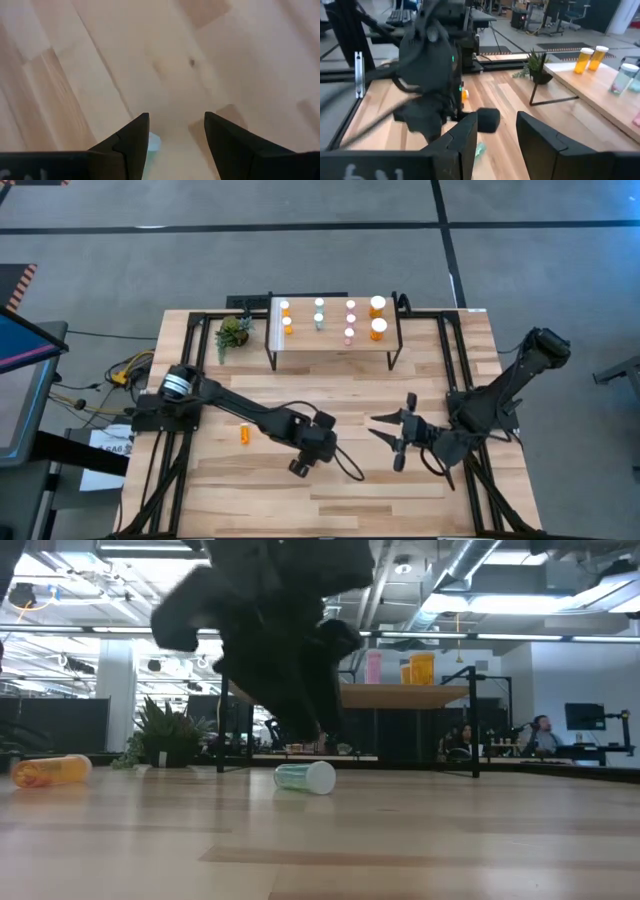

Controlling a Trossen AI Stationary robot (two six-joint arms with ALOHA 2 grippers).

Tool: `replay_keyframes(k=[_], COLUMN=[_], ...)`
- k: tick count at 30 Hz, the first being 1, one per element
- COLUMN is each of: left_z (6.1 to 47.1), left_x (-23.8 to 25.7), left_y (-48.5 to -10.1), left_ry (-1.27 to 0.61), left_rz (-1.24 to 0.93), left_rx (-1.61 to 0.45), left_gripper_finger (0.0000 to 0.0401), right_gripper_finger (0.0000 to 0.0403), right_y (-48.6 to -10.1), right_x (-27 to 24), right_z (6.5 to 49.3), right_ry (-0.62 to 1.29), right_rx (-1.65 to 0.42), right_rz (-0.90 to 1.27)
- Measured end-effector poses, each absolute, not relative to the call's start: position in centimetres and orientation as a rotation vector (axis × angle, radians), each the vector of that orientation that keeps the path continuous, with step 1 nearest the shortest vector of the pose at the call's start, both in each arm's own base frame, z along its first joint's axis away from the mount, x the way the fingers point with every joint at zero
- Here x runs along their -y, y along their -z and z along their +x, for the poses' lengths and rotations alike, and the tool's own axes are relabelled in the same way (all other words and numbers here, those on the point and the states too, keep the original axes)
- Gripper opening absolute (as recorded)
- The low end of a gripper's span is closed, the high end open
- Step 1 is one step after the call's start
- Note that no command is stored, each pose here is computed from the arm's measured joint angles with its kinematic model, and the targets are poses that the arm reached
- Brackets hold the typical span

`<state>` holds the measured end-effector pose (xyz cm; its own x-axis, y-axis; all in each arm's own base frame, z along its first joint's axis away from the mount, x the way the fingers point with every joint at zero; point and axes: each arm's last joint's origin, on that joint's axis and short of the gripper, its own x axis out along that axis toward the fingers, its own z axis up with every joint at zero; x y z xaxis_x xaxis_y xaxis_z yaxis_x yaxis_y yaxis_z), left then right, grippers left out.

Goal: Pick and place medicine bottles onto shelf by color
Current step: Put the green pill bottle on the shelf aligned with the other green pill bottles

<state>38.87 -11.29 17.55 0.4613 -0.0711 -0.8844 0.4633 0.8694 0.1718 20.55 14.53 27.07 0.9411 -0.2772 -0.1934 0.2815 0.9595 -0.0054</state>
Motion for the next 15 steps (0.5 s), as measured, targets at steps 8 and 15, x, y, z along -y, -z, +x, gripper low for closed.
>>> replay_keyframes(k=[8,15], left_z=[40.3,40.3], left_x=[10.0,9.1], left_y=[-16.1,-16.1], left_ry=[0.336,0.332], left_rz=[0.478,0.492], left_rx=[-1.131,-1.147], left_gripper_finger=[0.0179,0.0179], right_gripper_finger=[0.0157,0.0155], right_y=[-26.9,-26.9], right_x=[-14.8,-14.8], right_z=[20.1,20.1], right_ry=[0.304,0.304], right_rx=[-0.199,-0.203], right_rz=[0.015,0.011])
